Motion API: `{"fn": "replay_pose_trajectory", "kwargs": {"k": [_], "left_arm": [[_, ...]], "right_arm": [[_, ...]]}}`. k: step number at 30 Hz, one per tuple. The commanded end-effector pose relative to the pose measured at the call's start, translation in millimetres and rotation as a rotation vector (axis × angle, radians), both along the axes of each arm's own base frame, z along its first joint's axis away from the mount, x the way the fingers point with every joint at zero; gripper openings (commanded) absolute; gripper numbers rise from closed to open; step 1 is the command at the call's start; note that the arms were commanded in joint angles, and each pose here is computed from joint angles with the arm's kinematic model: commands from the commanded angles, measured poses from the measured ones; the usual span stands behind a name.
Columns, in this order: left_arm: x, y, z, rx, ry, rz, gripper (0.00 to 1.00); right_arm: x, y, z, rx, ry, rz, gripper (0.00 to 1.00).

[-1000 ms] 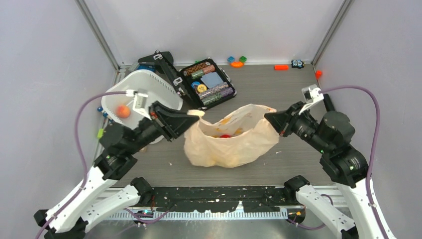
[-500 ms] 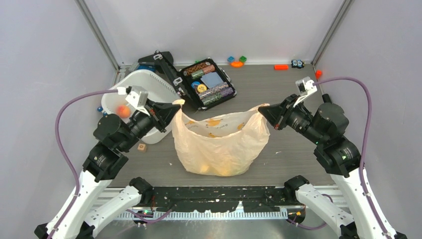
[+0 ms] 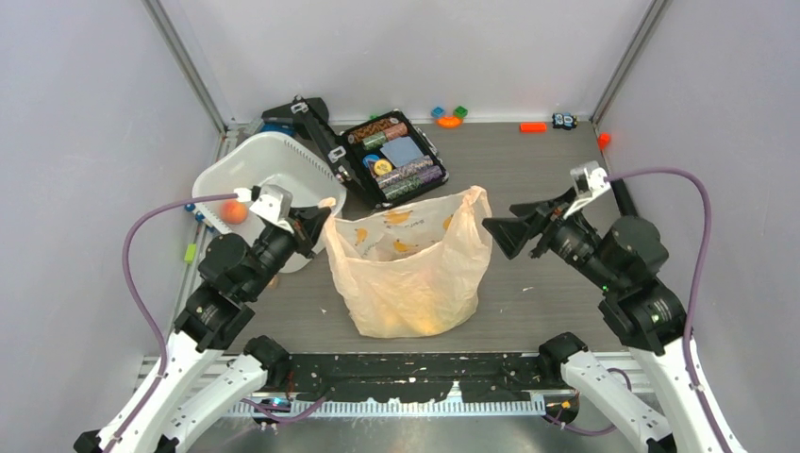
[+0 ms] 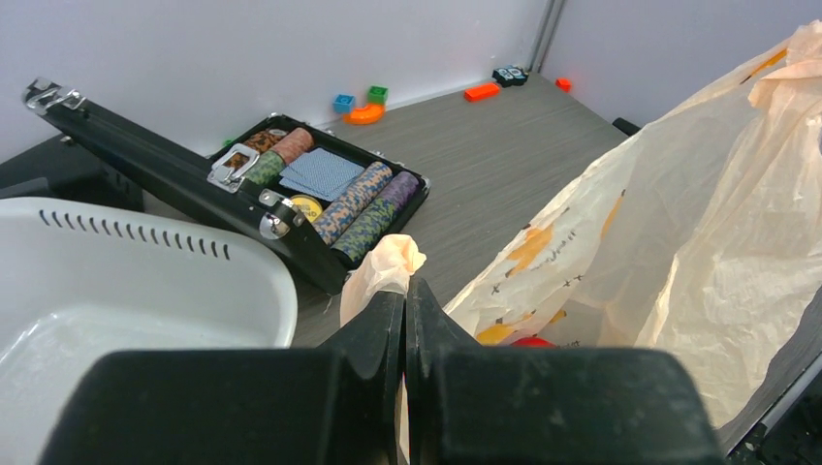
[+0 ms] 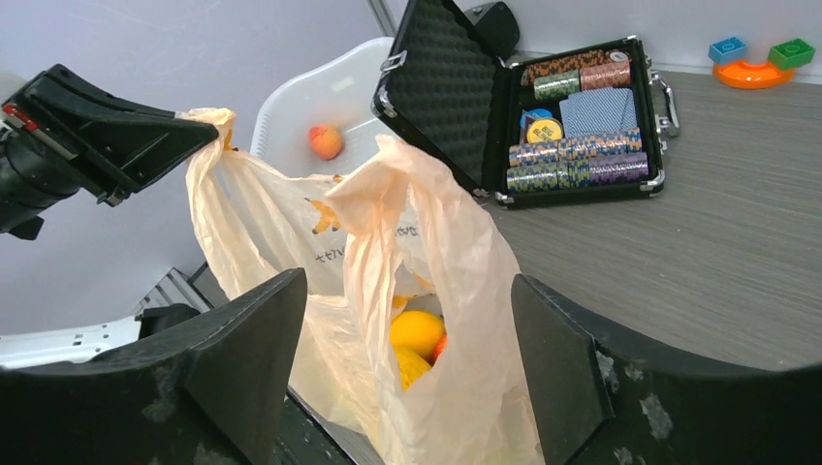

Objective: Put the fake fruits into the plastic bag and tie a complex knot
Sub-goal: Place the plastic bag at the center of the board, then pick up the plastic bag at the center of the board.

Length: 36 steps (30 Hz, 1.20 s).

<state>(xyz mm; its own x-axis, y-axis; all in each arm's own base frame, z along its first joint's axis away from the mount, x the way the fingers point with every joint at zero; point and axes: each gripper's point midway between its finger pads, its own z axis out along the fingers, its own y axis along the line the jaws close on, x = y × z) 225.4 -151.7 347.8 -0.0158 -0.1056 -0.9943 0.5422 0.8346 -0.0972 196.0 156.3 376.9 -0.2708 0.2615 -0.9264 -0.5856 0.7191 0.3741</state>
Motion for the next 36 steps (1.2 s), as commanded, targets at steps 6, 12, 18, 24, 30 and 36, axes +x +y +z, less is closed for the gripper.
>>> {"fn": "replay_pose_trajectory", "kwargs": {"k": [6,12,18,24,30,36], "left_arm": [[-5.2,7.1,27.4,-0.06,-0.107,0.014,0.0],[-9.3,5.4,30.1,-0.064,-0.119,-0.007,0.0],[-10.4,5.8,31.1,-0.063,-0.125,-0.008,0.0],[-12.3,0.7,30.1,-0.059,-0.125,-0.039,0.0],[-11.6,-1.2,28.3,-0.055,-0.12,-0.045,0.0],[-13.2,-0.6,29.9,-0.057,-0.125,-0.047,0.0]], "right_arm": [[-15.6,-10.3,8.9,0.057,-0.116,-0.02,0.72],[4.8,-28.3,-11.1,-0.067,-0.195,-0.133,0.71],[19.6,-25.8,-25.8,-0.101,-0.218,-0.146,0.8],[41.9,-12.8,-28.9,-0.085,-0.291,-0.131,0.84],[60.9,3.6,7.7,-0.002,-0.429,-0.108,0.85],[54.5,14.1,71.3,0.144,-0.552,-0.056,0.85]]}}
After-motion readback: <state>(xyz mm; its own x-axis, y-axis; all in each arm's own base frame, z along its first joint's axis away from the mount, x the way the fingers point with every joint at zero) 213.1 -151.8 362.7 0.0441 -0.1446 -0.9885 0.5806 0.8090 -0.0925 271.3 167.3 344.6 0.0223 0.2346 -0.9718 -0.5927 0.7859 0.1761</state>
